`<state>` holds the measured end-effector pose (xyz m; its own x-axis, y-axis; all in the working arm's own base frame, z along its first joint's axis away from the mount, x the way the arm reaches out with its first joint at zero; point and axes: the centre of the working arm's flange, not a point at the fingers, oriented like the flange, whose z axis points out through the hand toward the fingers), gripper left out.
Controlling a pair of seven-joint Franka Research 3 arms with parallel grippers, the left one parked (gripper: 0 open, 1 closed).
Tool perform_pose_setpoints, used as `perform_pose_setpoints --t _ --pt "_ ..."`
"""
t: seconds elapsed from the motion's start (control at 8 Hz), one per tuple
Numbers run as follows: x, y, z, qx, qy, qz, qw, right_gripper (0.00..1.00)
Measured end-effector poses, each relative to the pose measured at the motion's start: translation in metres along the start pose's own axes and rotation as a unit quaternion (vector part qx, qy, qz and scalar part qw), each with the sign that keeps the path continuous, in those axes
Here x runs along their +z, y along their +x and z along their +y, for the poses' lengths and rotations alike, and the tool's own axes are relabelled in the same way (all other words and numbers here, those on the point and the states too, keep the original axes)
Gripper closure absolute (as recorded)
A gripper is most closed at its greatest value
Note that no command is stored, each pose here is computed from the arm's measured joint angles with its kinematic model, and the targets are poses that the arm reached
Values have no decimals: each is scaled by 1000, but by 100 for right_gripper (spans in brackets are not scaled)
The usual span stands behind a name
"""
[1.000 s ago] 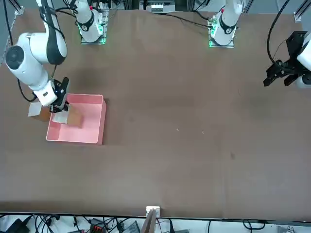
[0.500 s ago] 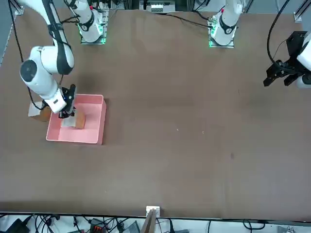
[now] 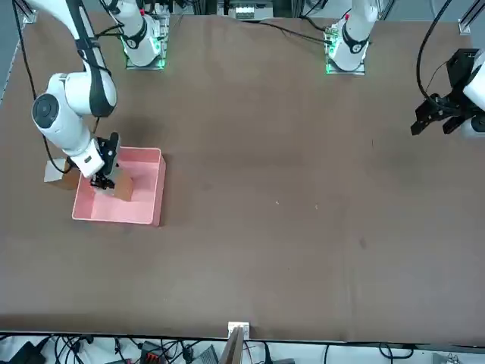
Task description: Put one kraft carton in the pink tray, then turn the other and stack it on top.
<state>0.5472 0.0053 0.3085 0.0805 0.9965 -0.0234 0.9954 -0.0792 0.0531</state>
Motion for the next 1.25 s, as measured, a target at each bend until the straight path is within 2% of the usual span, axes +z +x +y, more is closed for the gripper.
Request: perform_pose_setpoints --t 0.12,0.5,0.75,0.88,1.0,1.12,1.25 --pt "-22 -1 3 3 7 0 1000 1" --pt "-108 -8 23 28 34 20 999 0" --pt "-137 -36 34 65 32 39 997 0" --pt "-140 -62 35 109 37 53 992 0" --pt "-137 -97 33 170 47 61 983 0" --pt "-130 -133 29 238 57 60 968 0" --pt "-123 -162 25 307 66 58 948 0"
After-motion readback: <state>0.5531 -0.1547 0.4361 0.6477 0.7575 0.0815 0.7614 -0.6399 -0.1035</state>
